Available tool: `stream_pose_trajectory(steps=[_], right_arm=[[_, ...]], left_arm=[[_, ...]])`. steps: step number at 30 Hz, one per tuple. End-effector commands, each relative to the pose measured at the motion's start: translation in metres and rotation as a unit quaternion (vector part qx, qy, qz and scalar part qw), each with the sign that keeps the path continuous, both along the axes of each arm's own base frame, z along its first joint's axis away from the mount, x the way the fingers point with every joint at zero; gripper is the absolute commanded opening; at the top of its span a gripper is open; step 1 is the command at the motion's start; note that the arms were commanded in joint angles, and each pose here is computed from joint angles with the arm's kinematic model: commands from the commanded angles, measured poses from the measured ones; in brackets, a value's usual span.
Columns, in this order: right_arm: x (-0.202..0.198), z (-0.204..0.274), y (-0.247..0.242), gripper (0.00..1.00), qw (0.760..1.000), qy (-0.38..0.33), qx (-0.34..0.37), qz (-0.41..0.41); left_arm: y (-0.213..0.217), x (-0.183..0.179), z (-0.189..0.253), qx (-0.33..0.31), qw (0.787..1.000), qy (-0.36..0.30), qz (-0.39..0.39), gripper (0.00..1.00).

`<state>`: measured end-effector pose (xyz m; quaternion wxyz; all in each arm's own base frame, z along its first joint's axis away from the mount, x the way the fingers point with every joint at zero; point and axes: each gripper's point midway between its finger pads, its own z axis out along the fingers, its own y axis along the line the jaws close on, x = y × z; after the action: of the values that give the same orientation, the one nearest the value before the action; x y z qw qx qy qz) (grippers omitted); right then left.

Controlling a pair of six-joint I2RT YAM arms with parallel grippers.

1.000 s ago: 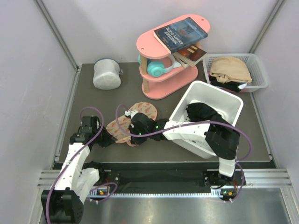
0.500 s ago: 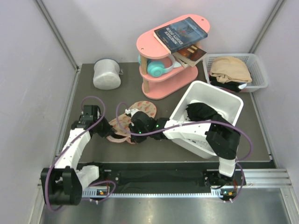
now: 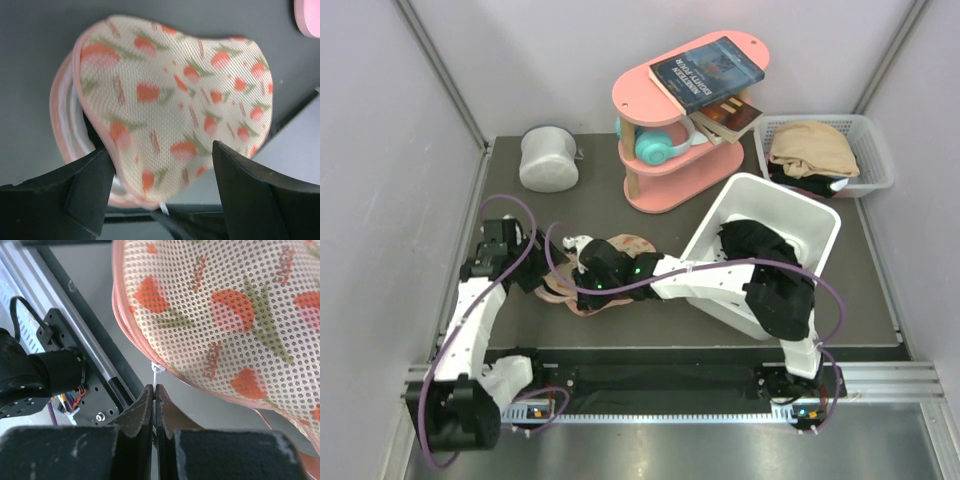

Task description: Unzip the laundry bag and remove the bra

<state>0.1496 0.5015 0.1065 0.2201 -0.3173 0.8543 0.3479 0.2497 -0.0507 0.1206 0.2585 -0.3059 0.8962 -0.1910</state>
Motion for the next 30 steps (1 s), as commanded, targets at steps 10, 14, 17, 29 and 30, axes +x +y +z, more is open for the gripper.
stream_pose_trajectory(steps=[10,14,17,29,30], right_arm=[[-0.008,0.013,0.021,0.00,0.999,0.004,0.028,0.028],[-0.009,0.018,0.021,0.00,0.999,0.002,0.033,0.029],[-0.009,0.020,0.020,0.00,0.999,0.000,0.034,0.029],[-0.008,0.024,0.009,0.00,0.999,-0.011,0.029,0.020],[-0.008,0.024,0.008,0.00,0.999,-0.011,0.028,0.021]], left_arm=[[-0.024,-0.085,0.004,-0.086,0.996,0.017,0.033,0.83],[-0.027,-0.085,-0.005,-0.099,0.994,0.020,0.040,0.83],[-0.026,-0.077,-0.011,-0.099,0.994,0.019,0.042,0.82],[-0.022,-0.049,-0.033,-0.082,0.996,0.035,0.029,0.45],[-0.021,-0.047,-0.032,-0.079,0.996,0.032,0.030,0.41]])
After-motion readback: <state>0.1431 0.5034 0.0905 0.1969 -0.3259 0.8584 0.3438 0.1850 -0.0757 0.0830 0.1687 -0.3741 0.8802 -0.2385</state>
